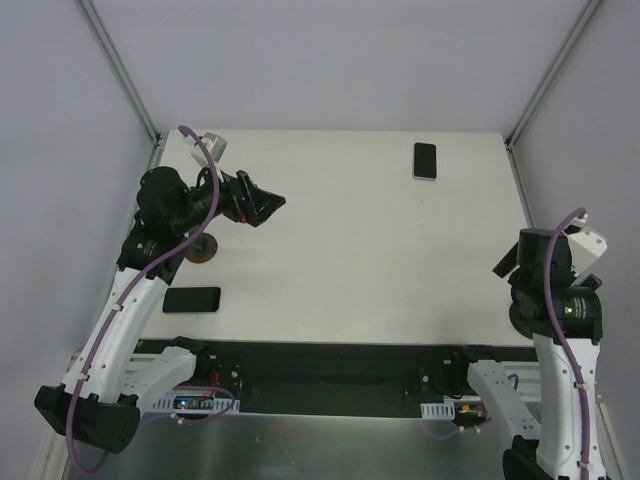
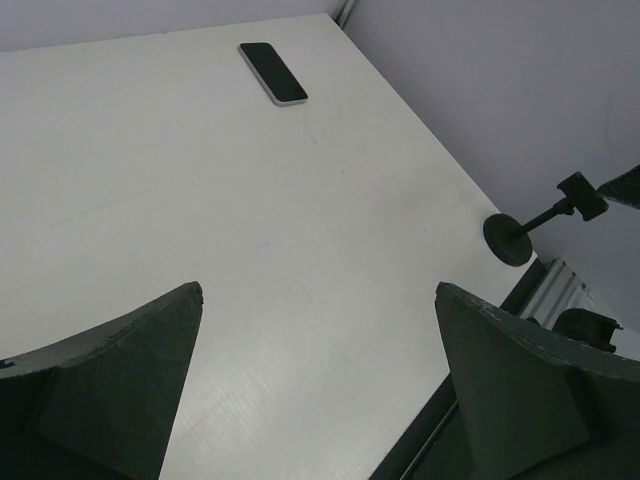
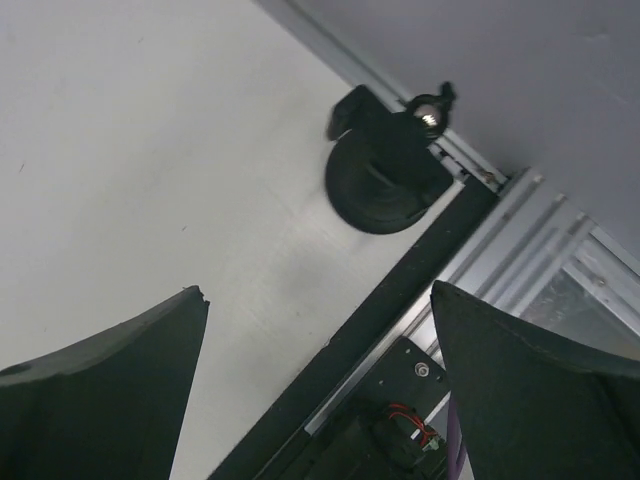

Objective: Place the phone on the phone stand

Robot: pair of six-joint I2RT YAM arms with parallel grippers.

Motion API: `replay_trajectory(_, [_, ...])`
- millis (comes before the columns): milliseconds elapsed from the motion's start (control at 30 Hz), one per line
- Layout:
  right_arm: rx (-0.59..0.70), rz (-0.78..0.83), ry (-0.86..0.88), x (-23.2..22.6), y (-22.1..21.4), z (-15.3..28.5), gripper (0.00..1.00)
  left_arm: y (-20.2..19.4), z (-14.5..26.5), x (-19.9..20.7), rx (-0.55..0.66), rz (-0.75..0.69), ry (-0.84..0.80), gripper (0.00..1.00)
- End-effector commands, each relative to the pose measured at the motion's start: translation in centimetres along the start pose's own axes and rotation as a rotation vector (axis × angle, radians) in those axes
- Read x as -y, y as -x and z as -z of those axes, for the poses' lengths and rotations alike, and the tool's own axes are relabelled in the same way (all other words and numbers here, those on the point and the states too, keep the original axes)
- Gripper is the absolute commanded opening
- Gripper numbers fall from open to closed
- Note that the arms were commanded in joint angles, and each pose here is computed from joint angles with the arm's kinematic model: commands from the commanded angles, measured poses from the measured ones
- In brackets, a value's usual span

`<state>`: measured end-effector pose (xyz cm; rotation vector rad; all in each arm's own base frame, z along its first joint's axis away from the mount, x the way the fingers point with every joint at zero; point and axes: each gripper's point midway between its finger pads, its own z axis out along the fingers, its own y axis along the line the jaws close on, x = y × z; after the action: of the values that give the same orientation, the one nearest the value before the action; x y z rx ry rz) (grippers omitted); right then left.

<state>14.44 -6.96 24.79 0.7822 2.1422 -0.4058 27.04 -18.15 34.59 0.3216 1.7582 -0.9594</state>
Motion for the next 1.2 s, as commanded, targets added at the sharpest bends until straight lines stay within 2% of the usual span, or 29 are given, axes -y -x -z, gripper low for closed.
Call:
replay_trajectory(0, [0.117, -0.182, -0.308, 5.6, 2.2, 0.2, 0.96, 0.8, 0.1, 2.1, 0.026, -0.019, -0.078, 0.99])
replay_trajectory(267, [0.104, -0.401, -0.442, 7.3, 2.2, -1.8, 0.96, -0.3, -0.7, 3.0, -0.02, -0.003, -0.12, 0.99])
replay_trajectory(500, [0.072, -0.46, -0.502, 8.2, 1.7, -4.9, 0.96, -1.6, -1.7, 4.0, -0.071, -0.001, -0.161, 0.99])
replay_trajectory(667, [0.023, -0.517, -0.432, 6.6, 0.5, -7.5, 0.96, -2.2, -1.9, 4.5, -0.088, -0.005, -0.178, 0.99])
replay_trajectory(867, [0.088, -0.567, -0.423, 6.3, 1.0, -9.5, 0.96, -2.8, -2.3, 4.8, -0.107, -0.011, -0.187, 0.99])
replay_trajectory(1167, [0.098, -0.553, -0.344, 5.0, 1.6, -10.7, 0.96, -3.1, -2.4, 4.9, -0.118, -0.017, -0.189, 0.99])
